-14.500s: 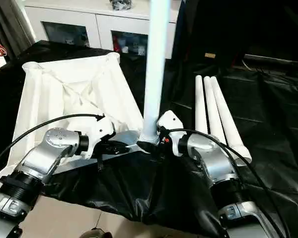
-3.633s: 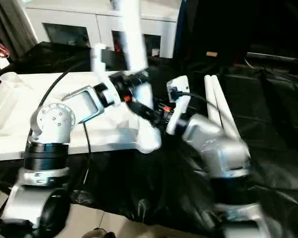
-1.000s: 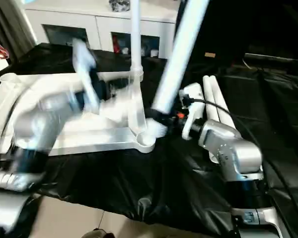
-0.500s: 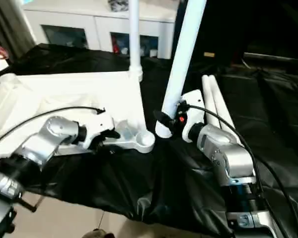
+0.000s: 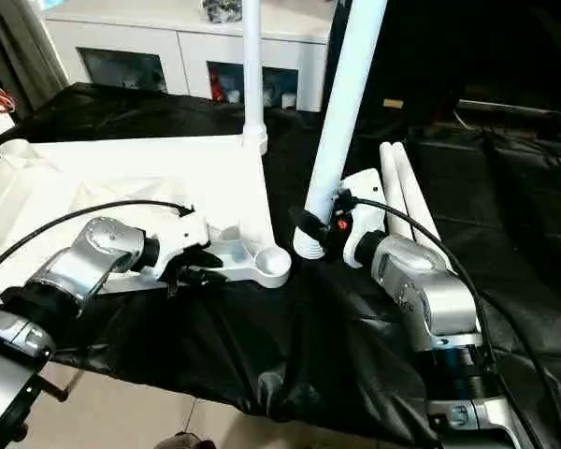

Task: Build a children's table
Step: Pick table leg, then insert table leg to table base

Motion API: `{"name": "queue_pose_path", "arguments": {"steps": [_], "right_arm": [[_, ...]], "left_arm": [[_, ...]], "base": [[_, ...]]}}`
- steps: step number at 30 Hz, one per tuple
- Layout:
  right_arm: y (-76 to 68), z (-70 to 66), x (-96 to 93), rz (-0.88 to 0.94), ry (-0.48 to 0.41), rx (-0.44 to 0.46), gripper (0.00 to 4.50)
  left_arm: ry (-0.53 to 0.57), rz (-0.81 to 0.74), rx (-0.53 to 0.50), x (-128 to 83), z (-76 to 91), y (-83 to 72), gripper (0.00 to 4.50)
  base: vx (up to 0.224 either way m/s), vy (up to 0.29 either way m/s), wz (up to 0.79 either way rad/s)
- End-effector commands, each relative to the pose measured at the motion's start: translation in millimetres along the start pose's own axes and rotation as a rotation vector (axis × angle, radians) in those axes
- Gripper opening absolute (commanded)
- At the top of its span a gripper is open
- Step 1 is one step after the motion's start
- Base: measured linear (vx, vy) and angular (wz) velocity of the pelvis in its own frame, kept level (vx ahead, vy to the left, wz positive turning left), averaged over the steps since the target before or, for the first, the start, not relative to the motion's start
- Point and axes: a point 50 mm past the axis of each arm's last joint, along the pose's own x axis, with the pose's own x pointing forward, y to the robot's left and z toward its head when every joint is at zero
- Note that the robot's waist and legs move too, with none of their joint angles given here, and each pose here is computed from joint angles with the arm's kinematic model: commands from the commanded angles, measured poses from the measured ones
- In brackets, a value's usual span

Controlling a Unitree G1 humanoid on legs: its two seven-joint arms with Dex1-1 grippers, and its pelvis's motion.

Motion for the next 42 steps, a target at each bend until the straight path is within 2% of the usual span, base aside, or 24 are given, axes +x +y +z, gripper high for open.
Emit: {"name": "queue_pose_path", "arguments": {"steps": [1, 12, 18, 21, 25, 28, 35, 42], "right_arm": [[0.5, 0.6, 0.6, 0.005, -0.002, -0.01, 1.88], [0.9, 0.3, 0.5, 0.012, 0.001, -0.01, 1.88], [7.4, -3.4, 3.1, 0.039, 0.014, 0.0, 1.88], [15.9, -12.2, 8.6, 0.05, 0.047, -0.017, 1.88], [19.2, -14.7, 10.8, 0.061, 0.053, -0.01, 1.88], [21.3, -17.9, 14.3, 0.078, 0.071, -0.056, 1.88], [14.9, -19.5, 17.8, 0.037, 0.07, -0.063, 1.88], [4.8, -22.6, 19.7, 0.001, 0.059, -0.014, 1.88]], "left_arm": [[-0.033, 0.026, 0.01, -6.3, 8.7, 7.0, 0.91], [-0.035, 0.002, -0.006, -6.2, 6.0, 7.2, 0.06], [-0.073, -0.004, -0.064, 4.0, 8.6, 1.3, 0.0], [-0.109, 0.025, -0.116, 24.5, 12.4, -10.0, 0.0], [-0.124, 0.023, -0.12, 32.7, 14.0, -17.2, 0.0], [-0.096, 0.03, -0.091, 38.5, 10.7, -24.9, 0.0], [-0.09, 0.047, -0.102, 38.0, 9.5, -28.0, 0.0], [-0.108, 0.055, -0.116, 36.0, 10.2, -28.9, 0.0]], "base": [[0.0, 0.0, 0.0], [0.0, 0.0, 0.0], [0.0, 0.0, 0.0], [0.0, 0.0, 0.0], [0.0, 0.0, 0.0], [0.0, 0.0, 0.0], [0.0, 0.0, 0.0], [0.0, 0.0, 0.0]]}}
